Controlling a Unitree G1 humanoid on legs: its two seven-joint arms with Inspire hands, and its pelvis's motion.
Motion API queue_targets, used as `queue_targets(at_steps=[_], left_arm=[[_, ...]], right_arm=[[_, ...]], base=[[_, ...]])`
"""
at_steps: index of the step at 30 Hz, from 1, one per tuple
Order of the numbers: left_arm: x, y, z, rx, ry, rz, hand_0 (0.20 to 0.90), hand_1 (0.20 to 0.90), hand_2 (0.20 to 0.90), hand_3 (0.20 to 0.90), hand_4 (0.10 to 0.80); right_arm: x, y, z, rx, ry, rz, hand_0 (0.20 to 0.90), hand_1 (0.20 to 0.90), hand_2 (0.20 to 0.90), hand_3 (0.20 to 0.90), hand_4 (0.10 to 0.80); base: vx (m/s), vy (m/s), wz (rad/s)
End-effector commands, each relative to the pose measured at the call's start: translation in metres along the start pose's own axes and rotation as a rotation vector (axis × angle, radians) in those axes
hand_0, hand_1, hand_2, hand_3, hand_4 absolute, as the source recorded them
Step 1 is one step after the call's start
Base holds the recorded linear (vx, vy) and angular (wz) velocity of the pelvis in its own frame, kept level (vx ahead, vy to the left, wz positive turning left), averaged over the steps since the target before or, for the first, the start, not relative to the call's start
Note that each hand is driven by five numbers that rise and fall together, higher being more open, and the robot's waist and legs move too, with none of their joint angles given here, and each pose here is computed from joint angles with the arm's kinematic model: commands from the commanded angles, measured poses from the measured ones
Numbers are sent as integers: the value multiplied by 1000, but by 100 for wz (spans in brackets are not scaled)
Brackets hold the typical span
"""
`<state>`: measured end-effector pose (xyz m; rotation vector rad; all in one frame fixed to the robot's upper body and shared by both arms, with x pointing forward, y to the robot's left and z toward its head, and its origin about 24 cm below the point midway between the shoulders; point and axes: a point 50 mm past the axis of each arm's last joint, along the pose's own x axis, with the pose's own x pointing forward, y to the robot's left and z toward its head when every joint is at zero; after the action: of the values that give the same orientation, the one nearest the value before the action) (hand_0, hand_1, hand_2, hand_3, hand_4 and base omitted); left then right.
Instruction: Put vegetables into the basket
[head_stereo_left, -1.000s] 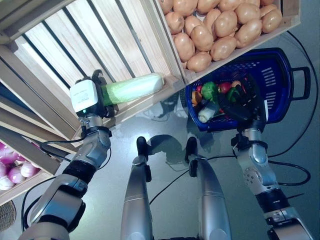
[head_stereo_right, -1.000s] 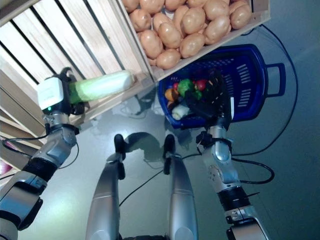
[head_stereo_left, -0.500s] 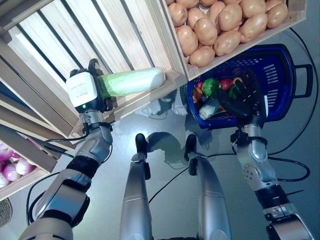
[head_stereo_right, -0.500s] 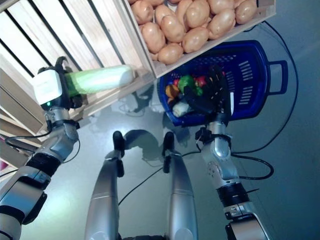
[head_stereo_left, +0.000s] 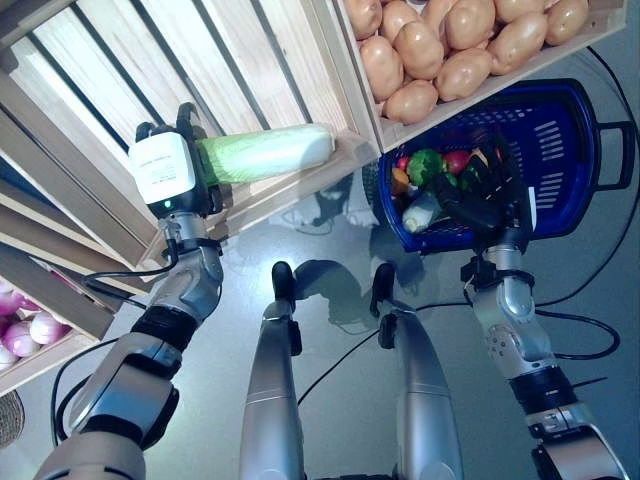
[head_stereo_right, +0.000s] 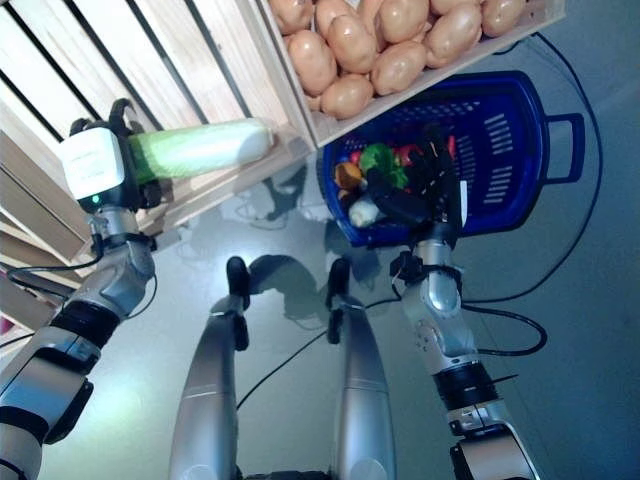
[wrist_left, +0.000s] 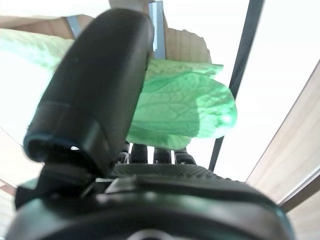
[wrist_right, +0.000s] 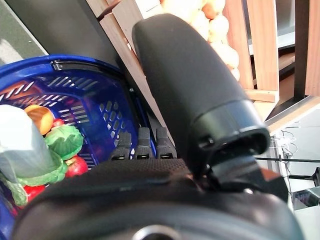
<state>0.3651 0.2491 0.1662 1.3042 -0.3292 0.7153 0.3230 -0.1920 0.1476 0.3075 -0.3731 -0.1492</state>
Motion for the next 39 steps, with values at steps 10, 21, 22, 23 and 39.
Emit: queue_targets(at_steps=[10,21,22,23,39], left_arm=[[22,4,14,10,-47,-52,300,300,300,300,400],[21,13,16,-95,-49,77,300,300,300,300,400],[20,15,16,-124,-49,104,300,300,300,300,400],[19,16,16,-145,-49,124,300,300,300,300,400],[-19,24,17,-626,-50,154,300,300,300,300,400]], right_arm=[[5,9,38,-11,-199,70,900,900,900,900,800],[3,11,38,-1,-205,67,900,900,900,900,800],[3,11,38,0,-205,66,900,900,900,900,800],[2,10,38,2,-205,65,900,900,900,900,800],[-18,-3,23,56,-158,17,900,900,900,900,800]], base=[[0,0,0],[-2,0,1],[0,0,0],[0,0,0],[5,-10,0]])
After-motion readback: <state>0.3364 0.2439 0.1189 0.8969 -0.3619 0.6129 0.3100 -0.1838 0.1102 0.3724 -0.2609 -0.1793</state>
